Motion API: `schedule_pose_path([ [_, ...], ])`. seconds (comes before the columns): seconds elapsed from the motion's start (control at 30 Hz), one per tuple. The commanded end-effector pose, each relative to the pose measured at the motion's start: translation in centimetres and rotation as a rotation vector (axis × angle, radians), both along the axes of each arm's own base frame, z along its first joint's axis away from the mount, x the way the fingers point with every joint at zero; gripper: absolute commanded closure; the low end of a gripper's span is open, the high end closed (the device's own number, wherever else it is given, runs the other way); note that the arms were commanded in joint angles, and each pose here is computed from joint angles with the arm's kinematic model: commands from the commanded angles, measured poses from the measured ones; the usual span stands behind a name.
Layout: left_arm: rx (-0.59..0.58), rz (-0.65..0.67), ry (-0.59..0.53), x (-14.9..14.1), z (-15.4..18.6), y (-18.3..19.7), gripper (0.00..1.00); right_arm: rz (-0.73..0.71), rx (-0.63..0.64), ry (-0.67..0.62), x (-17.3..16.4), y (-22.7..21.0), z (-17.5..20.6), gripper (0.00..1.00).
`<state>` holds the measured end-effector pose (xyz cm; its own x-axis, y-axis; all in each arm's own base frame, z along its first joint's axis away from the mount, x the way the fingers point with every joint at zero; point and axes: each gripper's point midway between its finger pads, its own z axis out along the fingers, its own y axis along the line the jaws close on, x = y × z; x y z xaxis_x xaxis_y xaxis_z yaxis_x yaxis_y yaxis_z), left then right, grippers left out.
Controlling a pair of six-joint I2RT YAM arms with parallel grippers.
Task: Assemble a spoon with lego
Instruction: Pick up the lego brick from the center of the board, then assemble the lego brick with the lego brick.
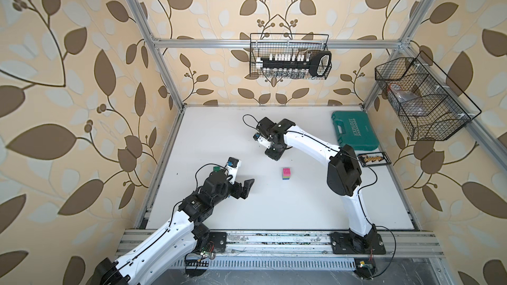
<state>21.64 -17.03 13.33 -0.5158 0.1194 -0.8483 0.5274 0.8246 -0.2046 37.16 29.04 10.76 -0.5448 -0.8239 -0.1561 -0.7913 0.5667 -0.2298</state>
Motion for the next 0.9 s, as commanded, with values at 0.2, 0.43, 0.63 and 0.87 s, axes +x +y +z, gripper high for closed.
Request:
schedule_pose_path([
  [0.2,-0.027,-0.002,-0.012,-0.3,-0.1,-0.1,0.01,0.315,-0.066,0.057,-4.5,-5.8,4.2,0.76],
  [0.43,-0.033,-0.027,-0.026,-0.5,-0.3,-0.4,0.01,0.421,-0.002,0.069,-6.1,-6.6,5.7,0.78],
  [0.63,-0.046,-0.053,-0.042,-0.8,-0.3,-0.7,0.01,0.498,0.014,0.126,-7.5,-6.2,3.3,0.85],
  [0.87,-0.042,-0.115,-0.041,-1.2,-0.6,-1.5,0.01,0.556,0.035,0.14,-8.7,-5.7,3.4,0.88],
])
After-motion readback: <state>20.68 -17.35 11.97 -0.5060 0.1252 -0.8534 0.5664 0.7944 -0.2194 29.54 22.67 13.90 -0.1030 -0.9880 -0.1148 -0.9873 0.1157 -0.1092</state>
